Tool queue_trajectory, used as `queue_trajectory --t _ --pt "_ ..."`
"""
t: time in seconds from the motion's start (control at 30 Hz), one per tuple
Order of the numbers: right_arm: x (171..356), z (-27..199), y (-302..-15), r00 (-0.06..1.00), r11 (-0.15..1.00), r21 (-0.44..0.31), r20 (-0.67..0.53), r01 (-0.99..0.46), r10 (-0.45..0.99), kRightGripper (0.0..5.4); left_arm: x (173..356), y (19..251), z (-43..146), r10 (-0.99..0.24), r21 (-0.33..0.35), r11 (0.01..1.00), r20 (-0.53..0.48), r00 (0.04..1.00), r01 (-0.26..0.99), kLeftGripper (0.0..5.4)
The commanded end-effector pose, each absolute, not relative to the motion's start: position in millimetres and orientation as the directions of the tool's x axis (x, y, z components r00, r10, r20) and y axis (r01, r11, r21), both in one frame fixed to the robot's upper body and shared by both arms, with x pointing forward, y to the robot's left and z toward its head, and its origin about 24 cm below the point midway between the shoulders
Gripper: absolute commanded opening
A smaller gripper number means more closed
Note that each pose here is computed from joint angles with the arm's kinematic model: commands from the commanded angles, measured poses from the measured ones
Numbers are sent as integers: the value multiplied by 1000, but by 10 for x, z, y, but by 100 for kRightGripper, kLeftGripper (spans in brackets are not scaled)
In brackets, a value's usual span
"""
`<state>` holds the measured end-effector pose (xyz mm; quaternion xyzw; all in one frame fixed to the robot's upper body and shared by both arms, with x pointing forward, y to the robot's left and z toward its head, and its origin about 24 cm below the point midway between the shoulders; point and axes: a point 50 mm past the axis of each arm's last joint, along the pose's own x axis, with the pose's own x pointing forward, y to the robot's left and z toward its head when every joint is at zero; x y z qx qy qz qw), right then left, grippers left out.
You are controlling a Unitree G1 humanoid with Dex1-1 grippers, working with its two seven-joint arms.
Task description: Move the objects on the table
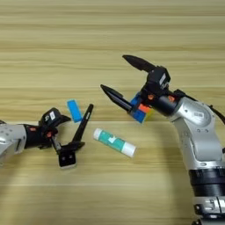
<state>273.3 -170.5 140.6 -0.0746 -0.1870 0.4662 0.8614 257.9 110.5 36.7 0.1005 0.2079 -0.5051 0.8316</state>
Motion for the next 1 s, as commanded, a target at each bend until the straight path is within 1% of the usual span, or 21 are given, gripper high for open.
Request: queue_trajectory --t 0.03,0.17,0.23,0.3,0.37,0.4,0.5,0.53,0.57,0.73,0.9,0.93,1.0 --pt "2723 1458 -1672 485 548 -321 259 -773 835 539 2634 1090 349 -780 6 453 -482 399 892 537" --pt "2715 1465 -1671 487 550 -322 261 -770 834 540 2636 1061 326 -781 18 431 -493 383 902 480" --pt "2715 1468 -1672 487 551 -323 261 -770 833 540 2631 1049 316 -783 21 422 -495 376 907 467" --pt "2713 1471 -1674 488 552 -323 262 -769 833 540 2628 1044 310 -784 21 418 -496 373 908 438" --pt "2710 1477 -1677 487 552 -324 263 -768 833 540 2620 1040 303 -785 22 412 -498 367 911 426" --pt "2709 1478 -1677 487 552 -324 263 -768 833 540 2617 1040 301 -785 23 410 -500 366 912 407" --pt "2709 1478 -1677 487 552 -324 263 -768 833 540 2617 1046 298 -782 33 405 -506 365 914 376" --pt "2708 1478 -1676 487 552 -324 264 -768 833 540 2614 1050 295 -781 35 403 -508 363 915 357" --pt "2708 1479 -1674 487 552 -324 264 -768 833 540 2613 1053 293 -780 37 401 -510 362 915 352" --pt "2699 1497 -1677 481 552 -311 279 -773 831 540 2608 1053 291 -782 37 398 -508 360 917 296" --pt "2697 1498 -1684 481 552 -314 278 -773 832 540 2609 1050 296 -784 39 397 -504 361 917 249" --pt "2696 1498 -1684 481 552 -314 278 -773 832 540 2609 1050 298 -785 39 397 -504 361 917 231" --pt "2696 1499 -1684 481 552 -314 278 -772 831 540 2610 1049 300 -786 40 396 -502 362 917 217"
